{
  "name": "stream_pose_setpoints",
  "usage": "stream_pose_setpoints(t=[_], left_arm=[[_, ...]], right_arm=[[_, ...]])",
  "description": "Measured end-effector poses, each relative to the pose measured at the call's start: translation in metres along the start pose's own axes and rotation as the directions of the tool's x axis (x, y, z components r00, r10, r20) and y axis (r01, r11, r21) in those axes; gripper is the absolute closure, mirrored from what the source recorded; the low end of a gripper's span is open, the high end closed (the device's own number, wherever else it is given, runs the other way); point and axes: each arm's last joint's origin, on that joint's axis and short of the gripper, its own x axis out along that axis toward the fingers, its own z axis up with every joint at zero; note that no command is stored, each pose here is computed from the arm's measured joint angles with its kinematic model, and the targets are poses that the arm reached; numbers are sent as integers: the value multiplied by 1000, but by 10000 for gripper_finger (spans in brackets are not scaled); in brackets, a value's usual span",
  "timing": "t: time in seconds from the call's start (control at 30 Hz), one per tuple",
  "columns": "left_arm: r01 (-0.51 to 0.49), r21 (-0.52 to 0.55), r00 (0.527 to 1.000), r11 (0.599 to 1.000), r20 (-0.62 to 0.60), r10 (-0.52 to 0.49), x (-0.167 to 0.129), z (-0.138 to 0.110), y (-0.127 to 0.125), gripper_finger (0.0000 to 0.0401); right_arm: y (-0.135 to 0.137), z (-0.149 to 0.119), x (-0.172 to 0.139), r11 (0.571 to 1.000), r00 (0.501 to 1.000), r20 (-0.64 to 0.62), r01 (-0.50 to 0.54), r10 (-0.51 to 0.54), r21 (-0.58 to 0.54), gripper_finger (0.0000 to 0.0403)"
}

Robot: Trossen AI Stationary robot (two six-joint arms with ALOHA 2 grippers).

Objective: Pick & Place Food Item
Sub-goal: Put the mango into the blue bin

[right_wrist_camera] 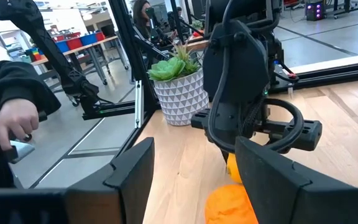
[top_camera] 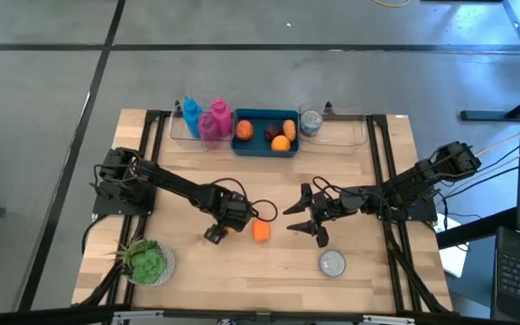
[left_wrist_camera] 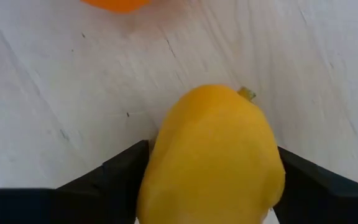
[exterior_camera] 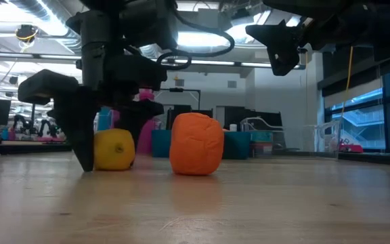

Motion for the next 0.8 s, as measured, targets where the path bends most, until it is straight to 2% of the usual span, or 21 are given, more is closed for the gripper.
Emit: stream_pose_setpoints(t=[0.27,0.43,0.6,0.8], left_arm=[[3,-22,1000,1000,-2,-3,-1,0,0,218],[-15,-70,1000,997,16,16,-12,5,1,232],[-27,-95,998,995,57,33,-45,15,2,231],[-117,-116,975,986,175,136,-107,22,4,232]], right_arm=[[0,0,0,1000,1000,0,0,0,1,179],[0,0,0,1000,1000,0,0,0,1,179],[0,0,0,1000,1000,1,0,0,1,179],[0,0,0,1000,1000,1,1,-1,-14,179]])
